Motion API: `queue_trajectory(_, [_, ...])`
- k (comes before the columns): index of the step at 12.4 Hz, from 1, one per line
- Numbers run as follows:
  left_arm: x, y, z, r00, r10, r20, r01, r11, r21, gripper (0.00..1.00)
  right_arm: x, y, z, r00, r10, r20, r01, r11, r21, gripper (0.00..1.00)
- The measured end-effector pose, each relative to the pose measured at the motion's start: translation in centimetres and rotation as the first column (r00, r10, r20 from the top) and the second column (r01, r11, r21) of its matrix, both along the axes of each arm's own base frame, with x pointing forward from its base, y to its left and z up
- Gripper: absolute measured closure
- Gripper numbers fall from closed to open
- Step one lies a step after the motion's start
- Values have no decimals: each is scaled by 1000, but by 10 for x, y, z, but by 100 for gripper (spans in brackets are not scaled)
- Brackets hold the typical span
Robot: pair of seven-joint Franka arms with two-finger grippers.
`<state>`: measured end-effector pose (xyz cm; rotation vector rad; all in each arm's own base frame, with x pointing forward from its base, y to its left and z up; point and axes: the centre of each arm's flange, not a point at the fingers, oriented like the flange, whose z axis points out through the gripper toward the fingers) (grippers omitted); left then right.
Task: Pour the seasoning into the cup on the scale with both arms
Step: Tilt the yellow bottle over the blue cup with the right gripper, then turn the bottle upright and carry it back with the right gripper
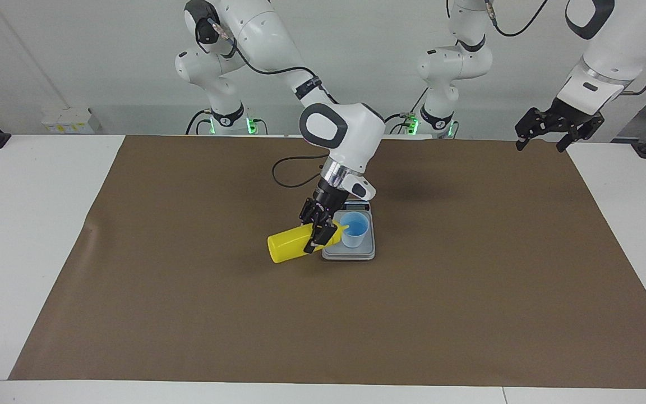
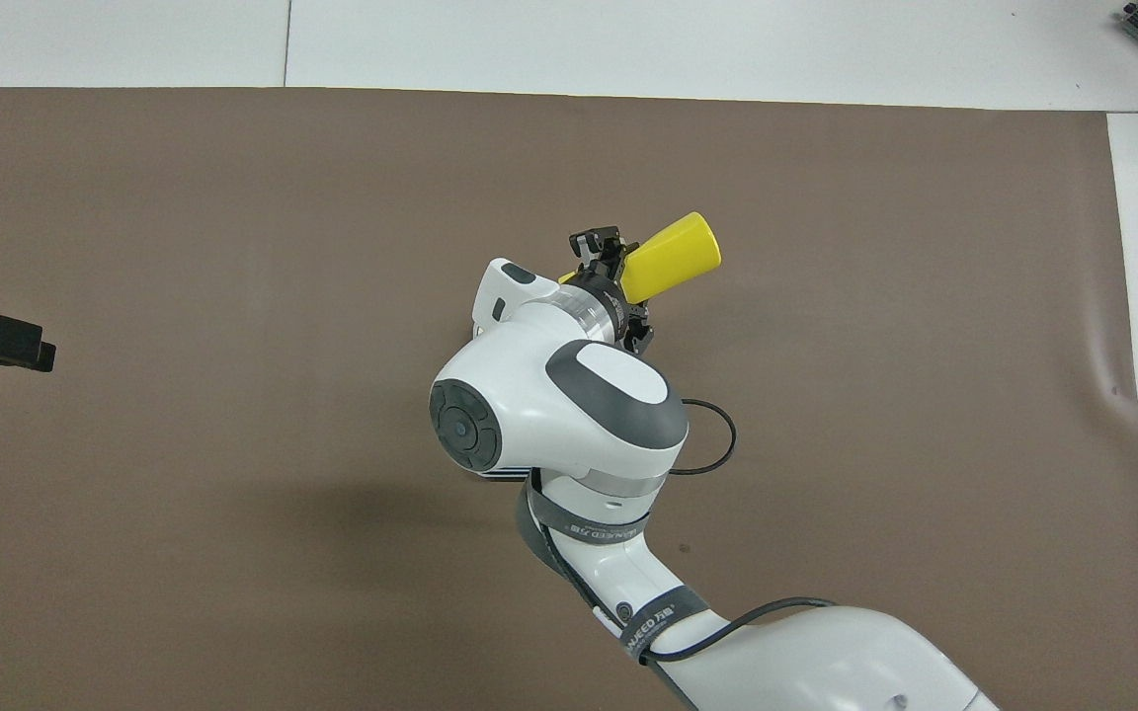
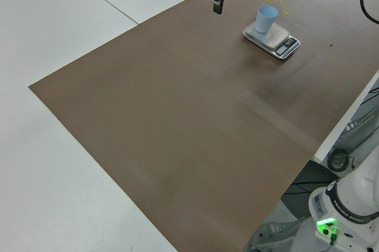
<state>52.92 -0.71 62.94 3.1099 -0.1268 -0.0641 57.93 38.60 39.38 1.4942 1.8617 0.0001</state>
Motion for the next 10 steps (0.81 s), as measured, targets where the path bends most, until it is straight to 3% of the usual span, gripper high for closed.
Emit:
queue_trajectory(5, [0,0,0,1000,0,0,0,1000,0,0,8,-30,40,990,-130,-64,139,974,179,48])
queue_trajectory(10, [0,0,0,1000,0,0,0,1000,0,0,13,-90,71,955,-249,-161,294,860,417,48])
